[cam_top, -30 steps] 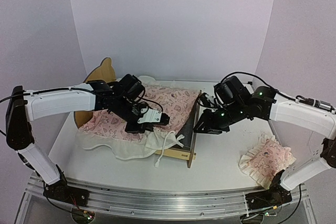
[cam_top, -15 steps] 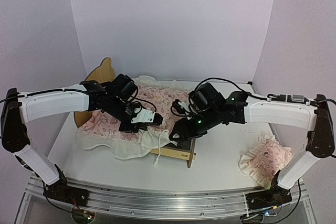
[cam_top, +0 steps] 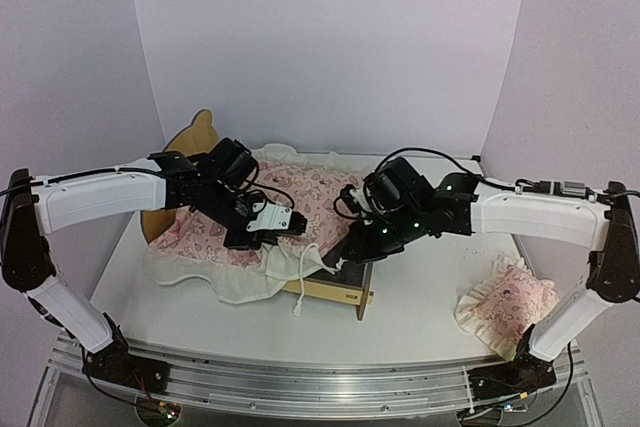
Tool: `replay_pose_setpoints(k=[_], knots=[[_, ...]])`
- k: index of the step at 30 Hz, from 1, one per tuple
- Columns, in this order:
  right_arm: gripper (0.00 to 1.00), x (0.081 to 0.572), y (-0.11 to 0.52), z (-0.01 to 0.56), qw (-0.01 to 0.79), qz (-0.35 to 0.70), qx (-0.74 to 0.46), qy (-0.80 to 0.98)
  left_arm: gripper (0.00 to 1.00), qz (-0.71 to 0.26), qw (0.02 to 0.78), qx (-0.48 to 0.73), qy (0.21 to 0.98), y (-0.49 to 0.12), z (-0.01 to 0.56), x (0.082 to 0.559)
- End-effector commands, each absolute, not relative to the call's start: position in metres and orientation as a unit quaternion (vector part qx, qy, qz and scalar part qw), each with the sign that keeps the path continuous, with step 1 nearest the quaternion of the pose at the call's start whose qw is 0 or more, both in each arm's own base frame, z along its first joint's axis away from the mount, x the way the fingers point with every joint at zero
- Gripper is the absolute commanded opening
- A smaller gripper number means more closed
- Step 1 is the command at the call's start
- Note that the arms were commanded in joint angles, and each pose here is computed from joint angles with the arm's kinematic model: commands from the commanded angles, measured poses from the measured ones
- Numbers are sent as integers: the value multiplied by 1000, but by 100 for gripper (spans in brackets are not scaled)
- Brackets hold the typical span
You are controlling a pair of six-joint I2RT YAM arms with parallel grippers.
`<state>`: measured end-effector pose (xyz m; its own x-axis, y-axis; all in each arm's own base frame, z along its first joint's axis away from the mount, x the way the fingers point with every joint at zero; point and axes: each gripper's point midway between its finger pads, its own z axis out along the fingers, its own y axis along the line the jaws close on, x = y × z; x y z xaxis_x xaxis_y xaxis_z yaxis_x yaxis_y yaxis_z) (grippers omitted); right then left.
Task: Set up the pet bed
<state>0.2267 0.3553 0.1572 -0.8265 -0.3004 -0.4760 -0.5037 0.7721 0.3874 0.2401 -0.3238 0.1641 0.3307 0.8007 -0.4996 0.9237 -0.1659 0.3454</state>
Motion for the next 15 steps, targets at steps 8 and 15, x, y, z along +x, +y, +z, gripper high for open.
replay_pose_setpoints(k=[8,15], knots=[[0,207,321,165,142,197,-209,947,0,-79,339,729,590,-302,191,249],[0,220,366,141,100,206,-243,943,0,-82,353,715,598,-299,194,250]])
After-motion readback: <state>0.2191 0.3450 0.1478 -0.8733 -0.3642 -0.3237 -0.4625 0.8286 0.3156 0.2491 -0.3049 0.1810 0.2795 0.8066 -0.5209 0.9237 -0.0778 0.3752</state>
